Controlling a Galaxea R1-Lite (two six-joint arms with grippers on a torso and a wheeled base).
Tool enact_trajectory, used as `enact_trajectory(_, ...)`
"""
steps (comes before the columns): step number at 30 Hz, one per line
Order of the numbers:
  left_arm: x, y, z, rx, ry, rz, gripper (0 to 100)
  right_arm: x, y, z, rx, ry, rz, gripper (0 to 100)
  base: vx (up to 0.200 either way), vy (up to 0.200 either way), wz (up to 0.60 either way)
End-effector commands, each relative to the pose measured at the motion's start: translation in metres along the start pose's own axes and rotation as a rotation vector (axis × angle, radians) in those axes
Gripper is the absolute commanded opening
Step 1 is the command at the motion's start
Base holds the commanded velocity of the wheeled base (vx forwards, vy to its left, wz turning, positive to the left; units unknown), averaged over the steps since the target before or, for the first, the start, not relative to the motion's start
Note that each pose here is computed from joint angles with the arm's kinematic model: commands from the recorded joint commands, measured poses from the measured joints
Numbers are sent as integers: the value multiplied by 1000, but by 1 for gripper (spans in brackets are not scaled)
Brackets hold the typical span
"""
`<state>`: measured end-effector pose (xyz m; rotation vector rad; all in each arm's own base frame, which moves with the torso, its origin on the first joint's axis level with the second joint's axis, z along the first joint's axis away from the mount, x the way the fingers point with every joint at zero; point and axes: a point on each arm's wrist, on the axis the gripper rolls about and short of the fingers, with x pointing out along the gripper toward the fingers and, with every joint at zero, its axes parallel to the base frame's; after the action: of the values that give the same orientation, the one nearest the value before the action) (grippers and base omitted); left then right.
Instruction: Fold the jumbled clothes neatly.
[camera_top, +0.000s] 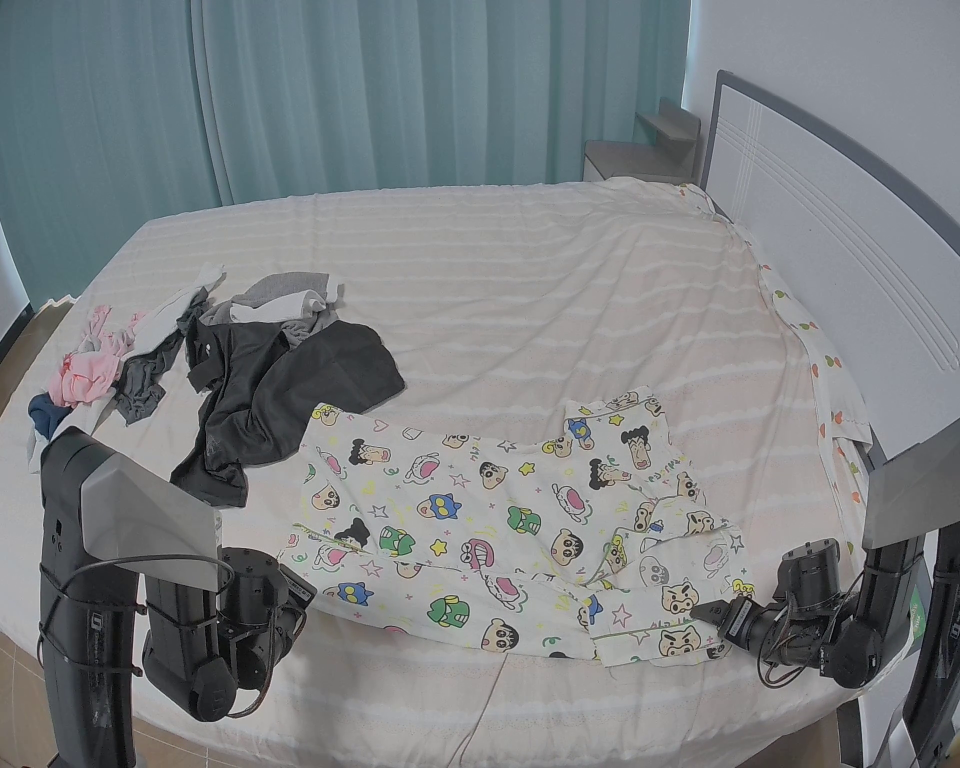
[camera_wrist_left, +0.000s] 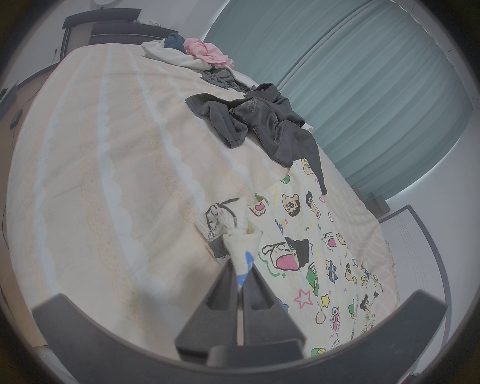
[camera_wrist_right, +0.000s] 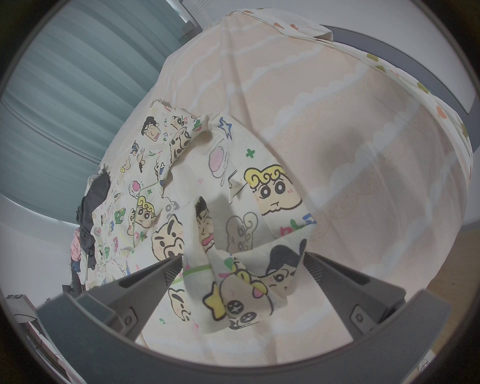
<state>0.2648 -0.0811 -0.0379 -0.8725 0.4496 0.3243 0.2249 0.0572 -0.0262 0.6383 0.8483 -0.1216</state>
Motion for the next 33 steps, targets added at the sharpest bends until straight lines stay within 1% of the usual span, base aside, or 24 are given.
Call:
enact_trajectory(1, 0, -1, 1, -6, -7, -13, 0, 8, 3, -5, -19, 9, -8, 100, 0, 0, 0)
enact_trajectory(6, 0, -1, 1, -6, -8, -12, 0, 14, 10, -4, -32, -11, 3, 100, 0, 0, 0)
enact_trajectory(11, 0, -1, 1, -6, -7, -11, 0, 22, 10, -4, -31, -15, -9, 100, 0, 0, 0)
enact_trajectory(16, 0, 0, 1, -5, -7, -10, 0, 25, 12, -2, -31, -33, -3, 100, 0, 0, 0)
enact_trajectory(17, 0, 0, 1, -5, -7, -10, 0, 26, 13, -1, -31, -38, -4, 0, 0, 0, 0)
enact_trajectory(25, 2, 4, -3, 7, 5, 6, 0, 25, 17, -5, -50, -54, -11, 0, 0, 0, 0)
enact_trajectory(31, 2, 5, -6, 56, 10, 12, 0, 22, 18, -5, -51, -60, -8, 0, 0, 0, 0)
enact_trajectory(33, -3, 7, -10, 92, 30, 18, 0, 16, 17, -4, -53, -61, -6, 0, 0, 0, 0)
